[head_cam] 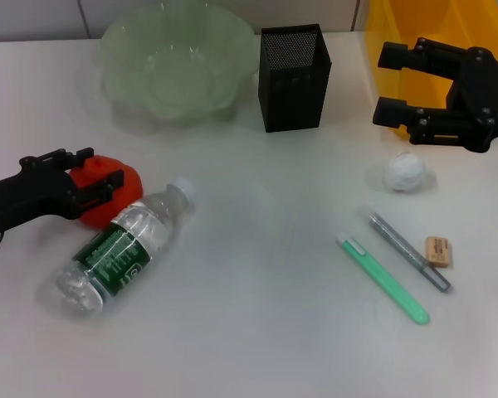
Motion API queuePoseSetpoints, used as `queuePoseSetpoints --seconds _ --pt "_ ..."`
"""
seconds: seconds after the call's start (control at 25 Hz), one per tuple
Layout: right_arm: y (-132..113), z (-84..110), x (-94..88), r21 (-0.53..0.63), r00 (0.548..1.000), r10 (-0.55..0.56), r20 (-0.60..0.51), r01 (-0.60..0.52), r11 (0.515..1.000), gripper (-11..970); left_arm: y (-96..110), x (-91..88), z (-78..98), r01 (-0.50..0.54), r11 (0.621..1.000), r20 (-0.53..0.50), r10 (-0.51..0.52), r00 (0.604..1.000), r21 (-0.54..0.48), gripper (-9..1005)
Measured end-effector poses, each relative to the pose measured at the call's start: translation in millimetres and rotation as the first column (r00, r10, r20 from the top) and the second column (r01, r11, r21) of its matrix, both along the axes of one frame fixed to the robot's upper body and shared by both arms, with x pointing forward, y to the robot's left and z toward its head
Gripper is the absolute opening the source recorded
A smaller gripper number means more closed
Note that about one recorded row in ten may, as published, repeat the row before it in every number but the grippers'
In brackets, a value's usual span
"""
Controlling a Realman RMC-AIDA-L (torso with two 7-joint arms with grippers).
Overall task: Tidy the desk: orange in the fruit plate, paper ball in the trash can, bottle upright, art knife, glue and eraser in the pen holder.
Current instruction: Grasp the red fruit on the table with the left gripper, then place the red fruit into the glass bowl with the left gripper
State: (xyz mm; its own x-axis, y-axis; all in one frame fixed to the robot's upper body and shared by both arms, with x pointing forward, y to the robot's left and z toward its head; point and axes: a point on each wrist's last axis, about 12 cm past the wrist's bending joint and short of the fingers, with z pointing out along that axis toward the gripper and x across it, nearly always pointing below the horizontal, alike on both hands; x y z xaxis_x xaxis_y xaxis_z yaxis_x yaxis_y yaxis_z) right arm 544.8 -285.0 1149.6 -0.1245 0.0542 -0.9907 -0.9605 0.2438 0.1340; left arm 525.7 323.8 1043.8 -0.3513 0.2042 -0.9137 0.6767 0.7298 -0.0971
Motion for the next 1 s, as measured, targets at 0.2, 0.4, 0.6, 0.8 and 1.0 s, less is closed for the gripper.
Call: queuePoseSetpoints --seconds 0.2,0.4,0.6,0.8,1.0 --pt "0.1 -0.1 0.2 -0.002 1.000 0.000 -0.001 0.000 1.000 840 1.8 0.8 2.0 -0.018 1.000 0.012 0.019 1.000 -0.009 647" --pt "-1.0 -1.1 -0.9 -0.001 1.000 -0.004 -0.002 0.004 1.000 840 4.4 4.1 6.5 -0.021 1.000 0.026 0.021 0.999 -0.012 441" --pt "-2.2 -2.4 -2.8 0.001 1.000 -0.006 -0.005 0.006 1.000 839 8.6 12.9 28.0 -0.041 0.997 0.111 0.048 0.993 -0.068 280" --pt "-0.7 -5.2 -4.4 0.008 1.000 -0.008 -0.012 0.008 1.000 839 -3.7 33.5 58.4 -0.029 0.995 0.237 0.053 0.970 -0.100 242" --pt "5.0 -7.5 -5.4 0.018 1.000 -0.004 -0.015 0.004 1.000 839 -33.0 67.9 80.6 -0.009 0.996 0.319 0.035 0.947 -0.083 210"
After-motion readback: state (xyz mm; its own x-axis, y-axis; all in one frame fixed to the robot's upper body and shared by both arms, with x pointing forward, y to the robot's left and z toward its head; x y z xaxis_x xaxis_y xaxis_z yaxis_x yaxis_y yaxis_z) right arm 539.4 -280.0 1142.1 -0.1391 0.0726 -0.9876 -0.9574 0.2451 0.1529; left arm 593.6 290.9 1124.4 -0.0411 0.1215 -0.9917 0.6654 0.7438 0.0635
